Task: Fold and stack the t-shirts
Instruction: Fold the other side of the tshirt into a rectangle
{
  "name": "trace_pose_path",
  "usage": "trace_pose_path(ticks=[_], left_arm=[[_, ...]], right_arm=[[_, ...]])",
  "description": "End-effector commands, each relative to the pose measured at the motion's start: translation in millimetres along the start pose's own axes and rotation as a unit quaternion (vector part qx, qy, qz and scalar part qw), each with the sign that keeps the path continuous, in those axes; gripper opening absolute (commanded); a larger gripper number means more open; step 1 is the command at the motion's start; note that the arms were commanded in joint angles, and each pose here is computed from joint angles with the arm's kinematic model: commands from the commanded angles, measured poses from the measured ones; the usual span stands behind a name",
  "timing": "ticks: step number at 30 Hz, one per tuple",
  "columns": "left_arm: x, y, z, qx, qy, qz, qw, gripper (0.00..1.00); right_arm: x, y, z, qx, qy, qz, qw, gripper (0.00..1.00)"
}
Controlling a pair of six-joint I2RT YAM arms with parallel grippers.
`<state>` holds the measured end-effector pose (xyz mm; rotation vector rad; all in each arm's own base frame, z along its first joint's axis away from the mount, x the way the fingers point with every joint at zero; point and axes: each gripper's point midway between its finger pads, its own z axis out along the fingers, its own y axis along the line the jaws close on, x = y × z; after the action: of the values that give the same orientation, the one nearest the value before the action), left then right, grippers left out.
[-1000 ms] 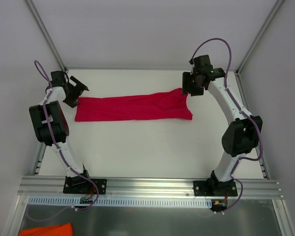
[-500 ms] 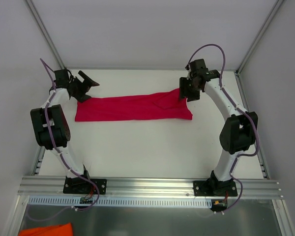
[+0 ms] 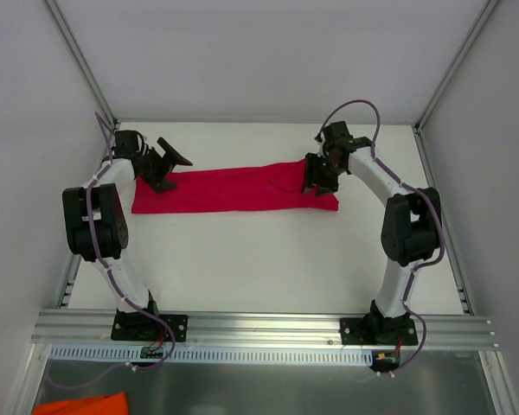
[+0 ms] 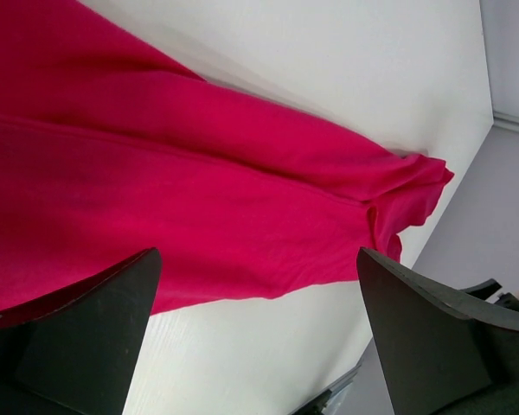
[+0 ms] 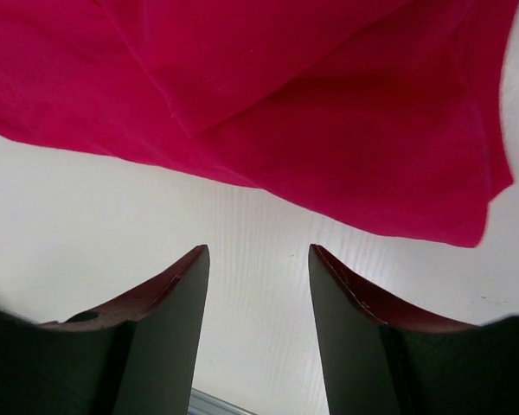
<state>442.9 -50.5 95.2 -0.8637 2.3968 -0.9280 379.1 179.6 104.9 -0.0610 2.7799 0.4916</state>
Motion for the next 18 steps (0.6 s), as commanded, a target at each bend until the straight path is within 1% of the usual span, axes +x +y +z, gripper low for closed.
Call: trace_pose_path(ticks=[1, 2, 4, 8, 13, 18], left_arm=[[-5, -8, 10, 0.006, 0.014, 0.011, 1.0, 0.99], [-10, -12, 12, 0.009, 0.013, 0.011, 1.0, 0.99], [-9, -4, 22, -0.002, 0.028, -0.006, 1.0, 0.99], [-15, 1, 29, -0.018, 0.031, -0.016, 0.999, 0.99], [-20, 3, 31, -0.029, 0.032, -0.002, 0.999, 0.99], [-20, 8, 29, -0.048, 0.036, 0.011, 0.998, 0.99]], right_arm=[[8, 26, 7, -0.045, 0.014, -0.012, 0.999, 0.54], [11, 27, 10, -0.05, 0.022, -0.015, 0.998, 0.55], [14, 26, 14, -0.049, 0.026, -0.016, 0.998, 0.55], [21, 18, 22, -0.035, 0.032, -0.017, 0.999, 0.55], [40, 2, 36, -0.009, 0.058, -0.017, 0.998, 0.55], [49, -7, 38, 0.008, 0.06, -0.017, 0.998, 0.56]])
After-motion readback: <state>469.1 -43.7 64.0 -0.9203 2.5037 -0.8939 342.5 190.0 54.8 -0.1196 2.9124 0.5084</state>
